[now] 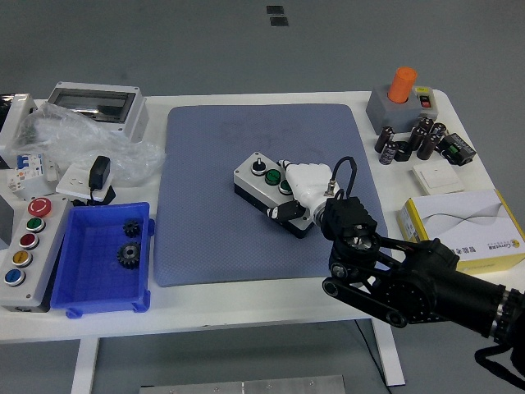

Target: Pick up the button,place it on the desk,press the button,press the button

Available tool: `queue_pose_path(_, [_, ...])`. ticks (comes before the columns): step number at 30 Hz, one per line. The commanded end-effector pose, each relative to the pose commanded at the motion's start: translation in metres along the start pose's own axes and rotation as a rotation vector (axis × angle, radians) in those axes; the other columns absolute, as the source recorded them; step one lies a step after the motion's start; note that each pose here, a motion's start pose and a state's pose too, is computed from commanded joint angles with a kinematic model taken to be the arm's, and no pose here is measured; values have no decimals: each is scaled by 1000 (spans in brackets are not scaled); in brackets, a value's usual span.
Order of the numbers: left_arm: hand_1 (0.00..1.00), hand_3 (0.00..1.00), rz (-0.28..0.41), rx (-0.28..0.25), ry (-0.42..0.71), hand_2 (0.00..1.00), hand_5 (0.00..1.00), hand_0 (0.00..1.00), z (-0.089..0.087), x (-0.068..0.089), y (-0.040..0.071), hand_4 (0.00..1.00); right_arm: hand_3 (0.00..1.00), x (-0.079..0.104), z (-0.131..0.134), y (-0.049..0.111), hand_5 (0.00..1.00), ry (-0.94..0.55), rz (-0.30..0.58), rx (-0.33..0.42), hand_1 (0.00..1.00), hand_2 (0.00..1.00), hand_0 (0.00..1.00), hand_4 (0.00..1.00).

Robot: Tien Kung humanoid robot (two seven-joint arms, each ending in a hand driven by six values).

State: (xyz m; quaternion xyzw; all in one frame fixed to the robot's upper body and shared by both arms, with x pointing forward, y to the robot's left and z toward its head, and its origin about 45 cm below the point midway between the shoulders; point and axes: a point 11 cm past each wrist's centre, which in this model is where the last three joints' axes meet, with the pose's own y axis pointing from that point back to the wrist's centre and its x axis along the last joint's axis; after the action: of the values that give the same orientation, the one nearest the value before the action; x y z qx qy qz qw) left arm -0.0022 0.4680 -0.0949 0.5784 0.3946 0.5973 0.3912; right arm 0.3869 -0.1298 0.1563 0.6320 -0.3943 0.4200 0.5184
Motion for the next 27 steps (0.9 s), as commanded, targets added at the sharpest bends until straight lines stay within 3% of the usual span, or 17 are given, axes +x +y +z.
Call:
queue_pose_path(1, [648,696,0,-1,0,620,451,610,0,0,0,689,563,0,0,0,226,1,2,1,405,436,147,702])
queue_pose_path(7, [648,696,1,-9,3,620,451,610,2,0,0,689,563,0,-2,1,226,8,13,10,405,436,147,702])
queue_pose_path(8, [647,696,1,-11,3,620,456,610,2,-1,0,688,415,0,-1,1,103,8,14,10,401,382,174,694])
queue_pose_path(13, [647,696,3,-20,6,620,456,610,4,-1,0,688,415,3,3,2,103,1,30,11,401,382,174,694])
queue_pose_path(14, [648,698,5,-22,6,621,457,609,4,-1,0,687,342,5,4,2,65,-4,38,11,398,360,195,515])
queue_pose_path(19, [648,698,9,-27,9,621,457,609,4,-1,0,687,342,12,8,3,65,-26,79,10,398,360,195,515])
queue_pose_path(20, [647,698,10,-28,10,623,466,607,4,-1,0,683,329,14,9,3,22,-28,88,12,388,342,192,448])
queue_pose_path(22, [647,698,12,-31,11,623,466,607,4,0,0,683,329,18,10,4,22,-29,106,20,388,342,192,448])
queue_pose_path(27, [647,701,15,-34,10,624,469,608,5,0,0,684,325,33,-1,11,2,28,168,144,349,298,170,407])
